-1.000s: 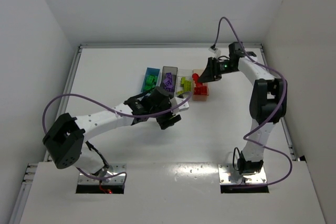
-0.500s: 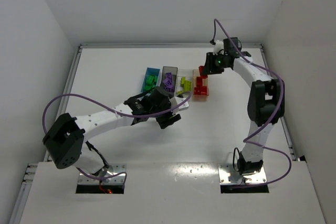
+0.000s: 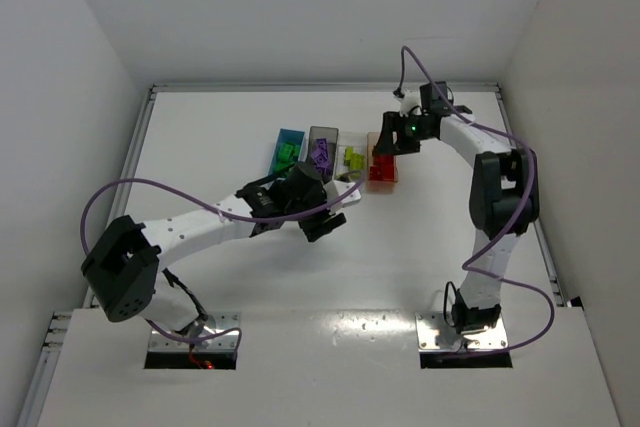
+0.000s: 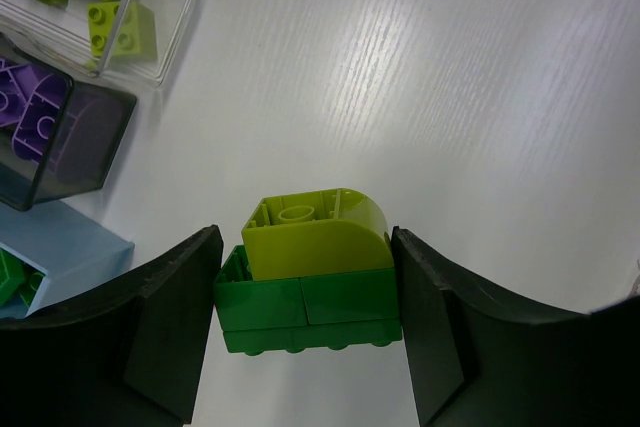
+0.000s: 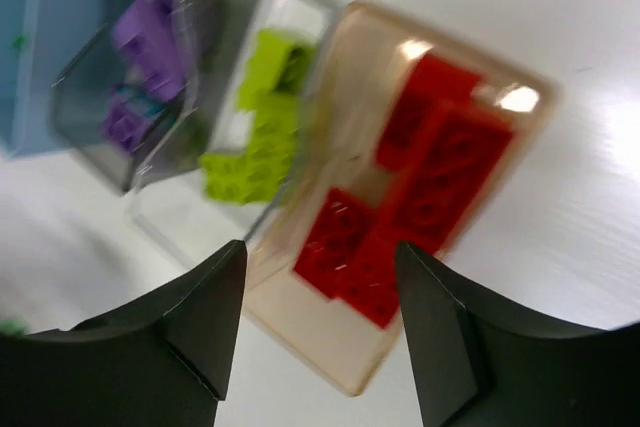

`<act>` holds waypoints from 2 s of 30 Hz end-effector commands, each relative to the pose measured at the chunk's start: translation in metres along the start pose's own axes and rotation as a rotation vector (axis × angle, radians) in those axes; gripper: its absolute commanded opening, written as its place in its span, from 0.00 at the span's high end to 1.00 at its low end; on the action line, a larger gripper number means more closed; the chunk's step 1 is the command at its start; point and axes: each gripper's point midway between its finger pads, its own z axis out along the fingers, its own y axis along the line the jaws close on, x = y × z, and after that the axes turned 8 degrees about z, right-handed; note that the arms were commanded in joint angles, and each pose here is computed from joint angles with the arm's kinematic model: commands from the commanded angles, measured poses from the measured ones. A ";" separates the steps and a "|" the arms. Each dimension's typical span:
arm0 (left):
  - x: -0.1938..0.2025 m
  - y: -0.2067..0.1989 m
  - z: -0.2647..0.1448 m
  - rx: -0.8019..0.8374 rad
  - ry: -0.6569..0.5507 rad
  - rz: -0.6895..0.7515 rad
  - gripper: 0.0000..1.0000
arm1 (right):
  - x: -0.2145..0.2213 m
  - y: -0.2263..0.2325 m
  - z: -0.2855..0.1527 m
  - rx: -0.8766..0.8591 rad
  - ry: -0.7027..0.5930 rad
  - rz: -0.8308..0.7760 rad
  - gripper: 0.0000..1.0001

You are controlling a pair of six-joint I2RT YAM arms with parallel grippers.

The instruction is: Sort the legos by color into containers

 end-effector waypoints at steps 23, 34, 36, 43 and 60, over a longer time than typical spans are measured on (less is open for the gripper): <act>-0.049 0.024 -0.006 -0.054 -0.118 -0.040 0.64 | 0.130 0.163 -0.040 -0.742 0.478 0.020 0.38; -0.047 0.024 -0.003 -0.050 -0.110 -0.032 0.64 | 0.146 0.181 -0.044 -0.772 0.514 -0.017 0.37; -0.049 0.025 -0.003 -0.054 -0.118 -0.031 0.64 | 0.150 0.183 -0.045 -0.775 0.521 -0.023 0.37; -0.047 0.028 -0.004 -0.072 -0.109 -0.032 0.64 | 0.163 0.190 -0.046 -0.790 0.549 -0.021 0.37; -0.042 0.029 -0.004 -0.089 -0.101 -0.035 0.64 | 0.156 0.193 -0.053 -0.805 0.515 -0.025 0.98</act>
